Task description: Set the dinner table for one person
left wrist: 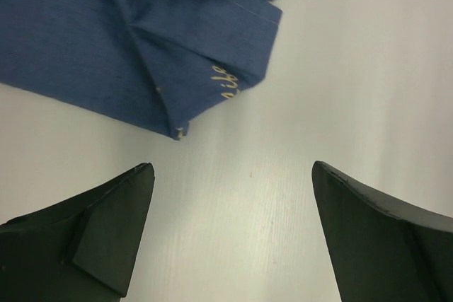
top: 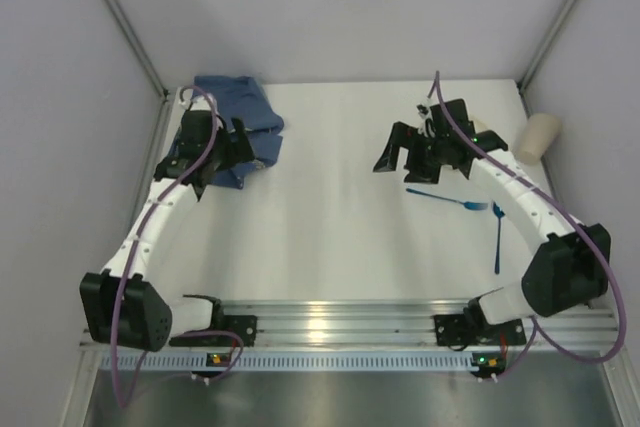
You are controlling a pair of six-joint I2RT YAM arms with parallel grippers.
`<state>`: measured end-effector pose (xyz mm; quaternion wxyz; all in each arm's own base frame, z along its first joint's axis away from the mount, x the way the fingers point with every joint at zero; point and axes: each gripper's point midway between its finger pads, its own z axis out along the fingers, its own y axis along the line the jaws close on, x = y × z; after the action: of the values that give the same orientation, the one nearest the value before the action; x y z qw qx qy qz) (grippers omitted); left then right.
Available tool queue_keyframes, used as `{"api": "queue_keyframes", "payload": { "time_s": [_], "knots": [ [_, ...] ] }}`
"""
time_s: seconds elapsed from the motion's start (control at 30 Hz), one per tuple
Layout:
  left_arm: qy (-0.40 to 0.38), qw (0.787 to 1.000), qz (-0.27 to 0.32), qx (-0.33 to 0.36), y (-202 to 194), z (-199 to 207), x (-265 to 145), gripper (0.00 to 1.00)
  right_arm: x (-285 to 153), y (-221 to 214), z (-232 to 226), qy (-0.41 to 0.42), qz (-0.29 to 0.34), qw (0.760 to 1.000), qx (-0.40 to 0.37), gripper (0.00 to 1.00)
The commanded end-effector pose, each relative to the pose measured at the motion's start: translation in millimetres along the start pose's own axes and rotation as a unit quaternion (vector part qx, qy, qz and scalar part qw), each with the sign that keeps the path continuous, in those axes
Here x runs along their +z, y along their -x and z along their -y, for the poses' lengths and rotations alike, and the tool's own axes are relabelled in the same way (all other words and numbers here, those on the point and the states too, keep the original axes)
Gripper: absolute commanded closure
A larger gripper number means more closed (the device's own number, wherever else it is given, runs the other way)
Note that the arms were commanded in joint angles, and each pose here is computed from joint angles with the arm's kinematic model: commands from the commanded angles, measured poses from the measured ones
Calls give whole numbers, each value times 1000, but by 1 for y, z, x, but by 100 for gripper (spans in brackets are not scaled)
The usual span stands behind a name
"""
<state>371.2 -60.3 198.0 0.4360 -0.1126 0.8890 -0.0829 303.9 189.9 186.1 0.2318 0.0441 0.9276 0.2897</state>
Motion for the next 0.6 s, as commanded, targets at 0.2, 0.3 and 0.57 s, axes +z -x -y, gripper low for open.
{"api": "queue_keyframes", "payload": {
  "time_s": [0.2,0.3,0.57],
  "knots": [
    [75,994,-50,-66,-55,-49,-9,2,71,45,-92,136,-20,990,-23,0],
    [48,994,-46,-82,-58,-40,-12,2,104,53,-120,186,-56,981,6,0],
    [72,992,-72,-73,-58,-44,46,2,139,18,-123,180,-116,977,18,0]
  ]
}}
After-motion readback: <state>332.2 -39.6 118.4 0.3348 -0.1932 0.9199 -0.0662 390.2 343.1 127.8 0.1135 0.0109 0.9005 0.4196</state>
